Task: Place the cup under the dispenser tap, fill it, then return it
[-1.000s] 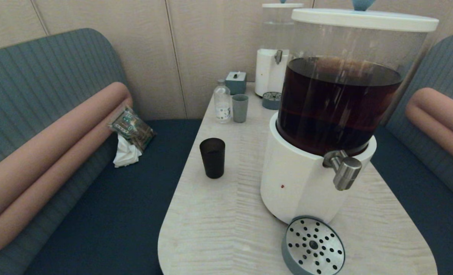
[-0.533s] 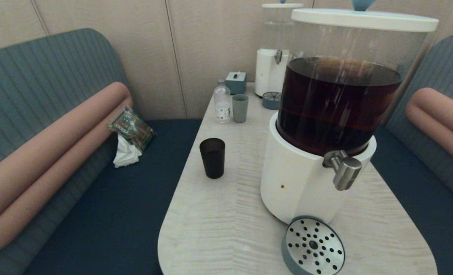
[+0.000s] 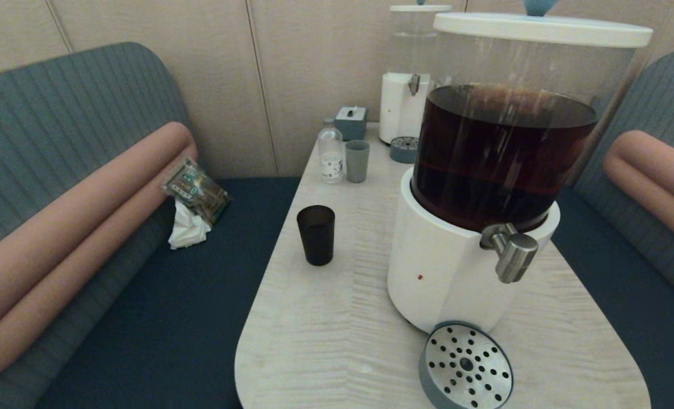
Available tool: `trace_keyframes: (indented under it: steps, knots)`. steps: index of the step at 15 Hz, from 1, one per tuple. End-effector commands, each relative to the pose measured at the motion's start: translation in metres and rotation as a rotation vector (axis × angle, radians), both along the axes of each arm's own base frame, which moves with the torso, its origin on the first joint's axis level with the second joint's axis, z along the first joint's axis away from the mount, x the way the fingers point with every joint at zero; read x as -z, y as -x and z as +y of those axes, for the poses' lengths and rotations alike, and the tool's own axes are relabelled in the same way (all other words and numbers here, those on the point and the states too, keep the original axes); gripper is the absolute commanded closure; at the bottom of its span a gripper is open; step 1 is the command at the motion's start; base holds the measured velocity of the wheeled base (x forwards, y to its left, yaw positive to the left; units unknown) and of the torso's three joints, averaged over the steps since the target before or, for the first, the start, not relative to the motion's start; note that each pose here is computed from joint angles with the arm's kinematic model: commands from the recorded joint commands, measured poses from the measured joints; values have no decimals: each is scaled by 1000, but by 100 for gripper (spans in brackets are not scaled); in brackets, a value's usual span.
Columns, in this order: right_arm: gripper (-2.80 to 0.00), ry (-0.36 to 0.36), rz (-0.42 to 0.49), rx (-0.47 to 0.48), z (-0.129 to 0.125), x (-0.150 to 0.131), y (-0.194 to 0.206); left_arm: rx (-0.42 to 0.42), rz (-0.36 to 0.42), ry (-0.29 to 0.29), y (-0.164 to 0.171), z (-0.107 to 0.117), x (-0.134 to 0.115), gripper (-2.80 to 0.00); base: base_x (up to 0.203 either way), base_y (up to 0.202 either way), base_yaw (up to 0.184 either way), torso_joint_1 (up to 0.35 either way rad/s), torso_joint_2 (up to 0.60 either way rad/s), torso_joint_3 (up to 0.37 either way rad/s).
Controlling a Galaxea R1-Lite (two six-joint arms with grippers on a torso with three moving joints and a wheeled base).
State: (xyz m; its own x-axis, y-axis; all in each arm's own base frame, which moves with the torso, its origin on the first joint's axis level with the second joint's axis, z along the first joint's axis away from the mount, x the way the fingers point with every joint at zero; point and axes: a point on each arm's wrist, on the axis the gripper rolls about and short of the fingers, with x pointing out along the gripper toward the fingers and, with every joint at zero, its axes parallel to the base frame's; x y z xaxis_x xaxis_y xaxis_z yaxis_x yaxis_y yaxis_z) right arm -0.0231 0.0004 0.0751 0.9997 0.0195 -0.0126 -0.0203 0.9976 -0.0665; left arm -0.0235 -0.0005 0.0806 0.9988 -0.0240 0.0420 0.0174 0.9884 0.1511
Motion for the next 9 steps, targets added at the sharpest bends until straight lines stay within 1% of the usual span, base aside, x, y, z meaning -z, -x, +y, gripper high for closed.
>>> trace_keyframes:
  steps: [1,3,5,6,9]
  knots:
    - [0,1,-2,0,0,0,0,0,8,-2,1,0,-1,0,0,0,0,0,0,0]
    - [0,1,-2,0,0,0,0,3,52,3,2,0,0,0,0,0,0,0,0,0]
    - [0,1,-2,0,0,0,0,4,90,101,2,0,3,0,0,0,0,0,0,0]
    - [0,1,-2,0,0,0,0,2,89,117,2,0,3,0,0,0,0,0,0,0]
    - [0,1,-2,0,0,0,0,0,97,122,3,0,4,0,0,0,0,0,0,0]
